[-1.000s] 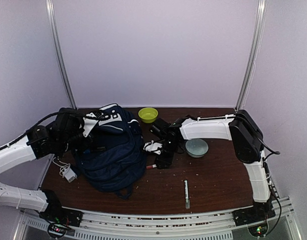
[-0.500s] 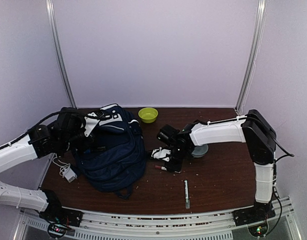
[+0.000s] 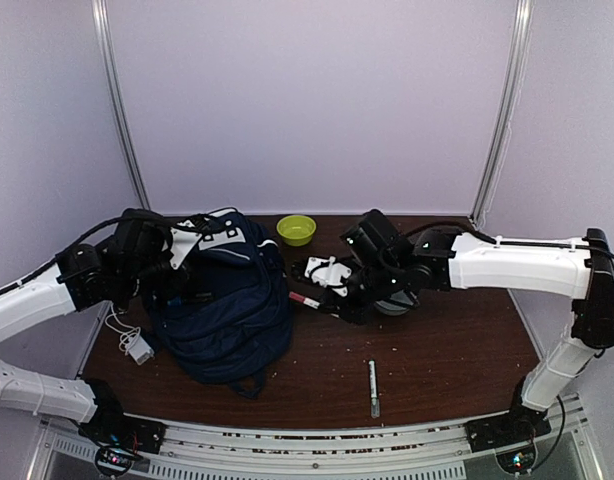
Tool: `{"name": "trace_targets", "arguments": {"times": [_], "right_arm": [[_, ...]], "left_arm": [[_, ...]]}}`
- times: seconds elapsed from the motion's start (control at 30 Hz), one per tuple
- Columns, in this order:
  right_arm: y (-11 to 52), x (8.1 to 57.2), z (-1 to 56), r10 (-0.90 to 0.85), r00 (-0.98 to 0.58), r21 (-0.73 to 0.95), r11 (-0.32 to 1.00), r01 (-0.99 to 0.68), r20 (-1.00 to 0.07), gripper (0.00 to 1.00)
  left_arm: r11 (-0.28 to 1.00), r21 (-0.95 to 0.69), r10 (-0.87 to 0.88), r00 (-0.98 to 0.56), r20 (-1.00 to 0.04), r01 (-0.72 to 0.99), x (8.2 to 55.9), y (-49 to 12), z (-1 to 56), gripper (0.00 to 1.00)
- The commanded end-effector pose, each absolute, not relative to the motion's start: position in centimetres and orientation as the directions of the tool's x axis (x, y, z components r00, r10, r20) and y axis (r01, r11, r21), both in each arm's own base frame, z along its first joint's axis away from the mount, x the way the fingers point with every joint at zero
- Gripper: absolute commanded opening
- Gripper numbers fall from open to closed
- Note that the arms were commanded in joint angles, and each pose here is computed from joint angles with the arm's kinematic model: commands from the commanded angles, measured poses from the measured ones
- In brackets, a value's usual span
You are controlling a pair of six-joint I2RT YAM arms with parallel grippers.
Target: Pack the student bag
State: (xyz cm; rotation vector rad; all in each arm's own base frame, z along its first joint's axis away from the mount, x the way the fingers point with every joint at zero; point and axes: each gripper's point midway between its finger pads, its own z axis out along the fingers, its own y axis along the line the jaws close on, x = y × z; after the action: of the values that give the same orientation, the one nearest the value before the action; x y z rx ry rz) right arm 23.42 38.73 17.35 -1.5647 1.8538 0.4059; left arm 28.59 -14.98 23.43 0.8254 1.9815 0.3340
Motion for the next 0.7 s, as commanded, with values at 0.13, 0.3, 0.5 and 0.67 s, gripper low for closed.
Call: {"name": "trace_targets", "arguments": {"times": [0.13, 0.3, 0.5, 0.67], "right_arm": [[51.0, 19.8, 25.9, -0.579, 0.501, -0.604, -0.018, -0.797, -0.644, 0.00], [55.4, 22.5, 25.4, -0.613, 0.630, -0.762, -0.069, -0.644, -0.477, 0.00], [56.8, 25.1, 25.5, -0.592, 0.724, -0.895, -0.011, -0.446, -0.353, 0.00], [59.6, 27.2, 26.7, -0.581, 0.712, -0.906, 0.112, -0.409, -0.394, 0.00]], "left_arm": [[0.803, 0.475, 0.569, -0.228, -0.790, 0.361, 30.1, -16.6, 29.7, 0.00], [0.802, 0.457, 0.555, -0.200, -0.807, 0.385, 29.8, -17.1, 30.5, 0.00], [0.805, 0.412, 0.510, -0.144, -0.848, 0.428, 29.1, -17.7, 31.8, 0.00], [0.783, 0.382, 0.500, -0.132, -0.856, 0.490, 29.1, -19.2, 31.5, 0.00]]}}
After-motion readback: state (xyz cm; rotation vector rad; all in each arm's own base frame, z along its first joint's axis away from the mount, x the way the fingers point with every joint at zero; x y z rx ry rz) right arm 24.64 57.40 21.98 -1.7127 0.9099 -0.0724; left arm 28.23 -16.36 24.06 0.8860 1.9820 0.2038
